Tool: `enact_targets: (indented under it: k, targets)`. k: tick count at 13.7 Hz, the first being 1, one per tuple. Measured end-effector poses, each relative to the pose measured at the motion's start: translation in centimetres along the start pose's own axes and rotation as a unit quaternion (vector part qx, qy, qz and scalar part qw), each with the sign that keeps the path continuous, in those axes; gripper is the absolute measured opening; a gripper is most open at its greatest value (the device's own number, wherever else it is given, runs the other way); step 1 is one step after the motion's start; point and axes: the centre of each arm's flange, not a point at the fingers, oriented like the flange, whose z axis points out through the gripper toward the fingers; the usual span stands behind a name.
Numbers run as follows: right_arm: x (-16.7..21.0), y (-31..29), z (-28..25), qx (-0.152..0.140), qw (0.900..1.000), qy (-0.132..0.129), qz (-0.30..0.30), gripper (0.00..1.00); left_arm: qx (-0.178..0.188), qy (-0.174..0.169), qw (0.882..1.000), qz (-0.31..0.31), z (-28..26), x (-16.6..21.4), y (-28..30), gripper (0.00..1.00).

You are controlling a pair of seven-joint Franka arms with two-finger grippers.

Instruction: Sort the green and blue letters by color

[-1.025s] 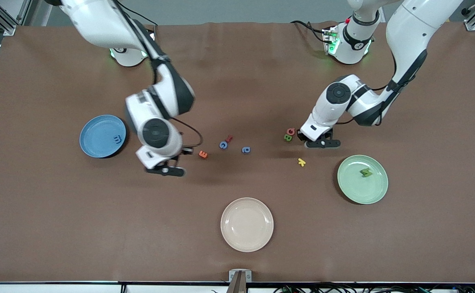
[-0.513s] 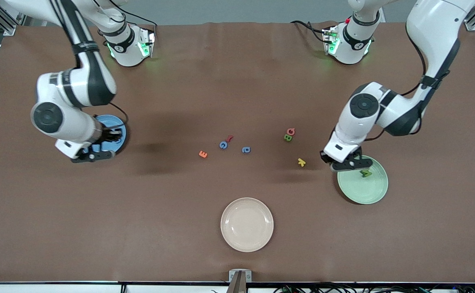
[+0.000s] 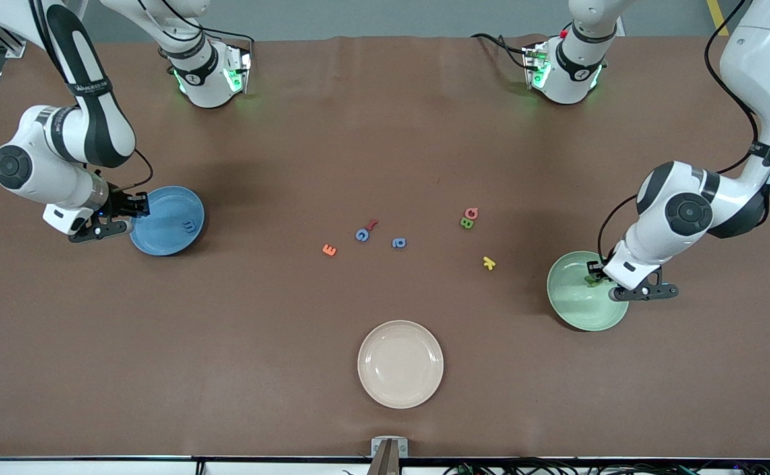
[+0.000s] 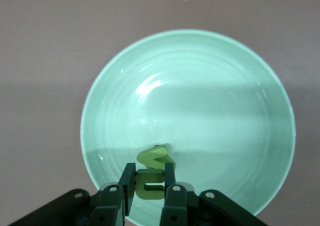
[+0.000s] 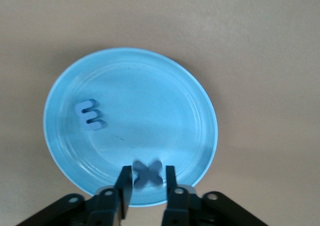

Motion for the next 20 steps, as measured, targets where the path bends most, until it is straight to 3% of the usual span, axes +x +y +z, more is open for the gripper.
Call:
enact_targets:
  k: [1,3,5,6,9,12,16,20]
  targets:
    - [0.0,0.0,0.0,0.000,1.000,0.000,0.000,0.53,-0.005,-0.006,1.000,-0.003,0.7,-0.1,-0.2,0.27]
    - [0.1,-0.4,0.1,0.001,1.000,-0.002,-0.002,0.75,-0.008,-0.009,1.000,-0.006,1.1,0.0,-0.5,0.27]
    - [0.5,-1.5,-0.1,0.000,1.000,-0.006,0.013,0.96,-0.009,-0.010,1.000,-0.007,1.2,0.0,-0.5,0.27]
    - [1.0,-2.8,-0.3,-0.003,1.000,-0.005,0.027,1.00,-0.009,-0.010,1.000,-0.007,1.3,0.0,-0.5,0.27]
    - [3.7,-11.2,-1.9,-0.013,0.996,0.009,0.083,1.00,-0.013,-0.008,1.000,-0.009,1.3,0.4,-0.6,0.27]
    - [5.6,-22.8,-3.9,0.006,0.987,0.033,0.160,1.00,-0.019,-0.009,1.000,-0.012,1.6,0.7,-0.6,0.27]
    - [6.2,-35.1,-4.2,0.022,0.965,0.068,0.251,1.00,-0.021,-0.008,1.000,-0.013,1.7,0.9,-0.5,0.62]
    - [7.6,-44.5,0.9,0.033,0.945,0.082,0.315,1.00,-0.038,-0.001,0.998,-0.040,0.1,0.7,3.0,1.00]
